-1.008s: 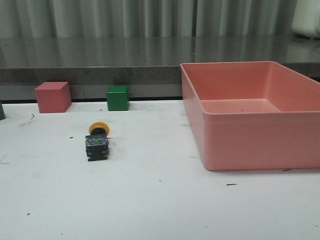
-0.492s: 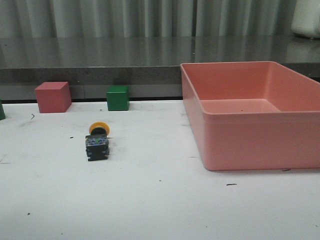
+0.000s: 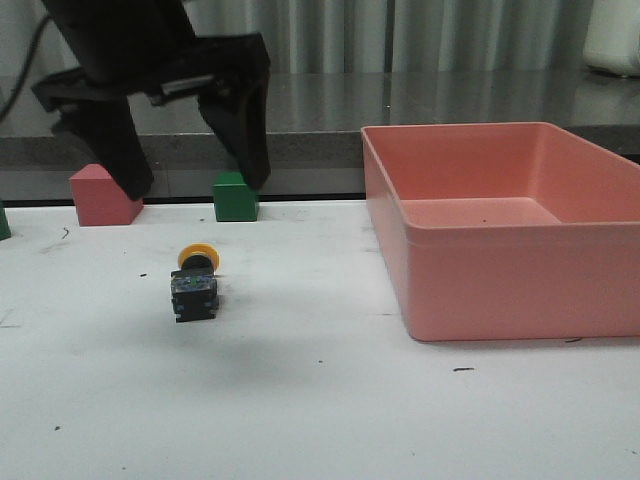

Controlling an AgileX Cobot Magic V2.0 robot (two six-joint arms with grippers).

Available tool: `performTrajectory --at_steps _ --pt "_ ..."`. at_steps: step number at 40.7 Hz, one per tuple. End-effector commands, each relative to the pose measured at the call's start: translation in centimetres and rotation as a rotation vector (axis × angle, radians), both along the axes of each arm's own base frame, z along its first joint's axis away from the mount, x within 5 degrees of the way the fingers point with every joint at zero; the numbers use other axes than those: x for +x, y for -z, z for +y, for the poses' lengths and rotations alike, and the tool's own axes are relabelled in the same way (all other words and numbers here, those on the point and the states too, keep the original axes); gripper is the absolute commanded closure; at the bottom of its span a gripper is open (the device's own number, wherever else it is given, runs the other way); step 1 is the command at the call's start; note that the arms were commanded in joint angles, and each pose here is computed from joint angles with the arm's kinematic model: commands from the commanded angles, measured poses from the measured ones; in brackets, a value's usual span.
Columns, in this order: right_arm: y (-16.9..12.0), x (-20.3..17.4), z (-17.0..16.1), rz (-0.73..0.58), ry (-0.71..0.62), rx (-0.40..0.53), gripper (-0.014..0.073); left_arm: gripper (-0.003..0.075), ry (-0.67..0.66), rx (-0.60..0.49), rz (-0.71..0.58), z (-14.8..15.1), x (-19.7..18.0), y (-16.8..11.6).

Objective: Place and stand button with both arms
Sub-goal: 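Lower the left gripper over the lying button and grasp it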

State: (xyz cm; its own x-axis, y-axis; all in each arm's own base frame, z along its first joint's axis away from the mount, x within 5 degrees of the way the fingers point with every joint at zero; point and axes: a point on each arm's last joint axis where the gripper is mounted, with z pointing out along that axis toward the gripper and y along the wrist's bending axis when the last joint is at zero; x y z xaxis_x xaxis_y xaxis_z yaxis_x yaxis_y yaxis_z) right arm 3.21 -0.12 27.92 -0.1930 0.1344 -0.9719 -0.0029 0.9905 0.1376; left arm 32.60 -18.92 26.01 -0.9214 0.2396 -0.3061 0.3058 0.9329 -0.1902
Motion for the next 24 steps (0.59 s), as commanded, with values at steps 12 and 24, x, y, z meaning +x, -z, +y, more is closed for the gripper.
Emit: performTrajectory --at_steps 12,24 --pt "-1.5 0.2 0.0 -0.088 0.005 -0.020 0.0657 0.0029 -0.099 0.078 0.133 0.2 5.6 2.6" --pt "-1.5 0.2 0.0 -0.088 0.005 -0.020 0.0657 0.0029 -0.226 0.043 0.228 2.8 8.4 5.3"
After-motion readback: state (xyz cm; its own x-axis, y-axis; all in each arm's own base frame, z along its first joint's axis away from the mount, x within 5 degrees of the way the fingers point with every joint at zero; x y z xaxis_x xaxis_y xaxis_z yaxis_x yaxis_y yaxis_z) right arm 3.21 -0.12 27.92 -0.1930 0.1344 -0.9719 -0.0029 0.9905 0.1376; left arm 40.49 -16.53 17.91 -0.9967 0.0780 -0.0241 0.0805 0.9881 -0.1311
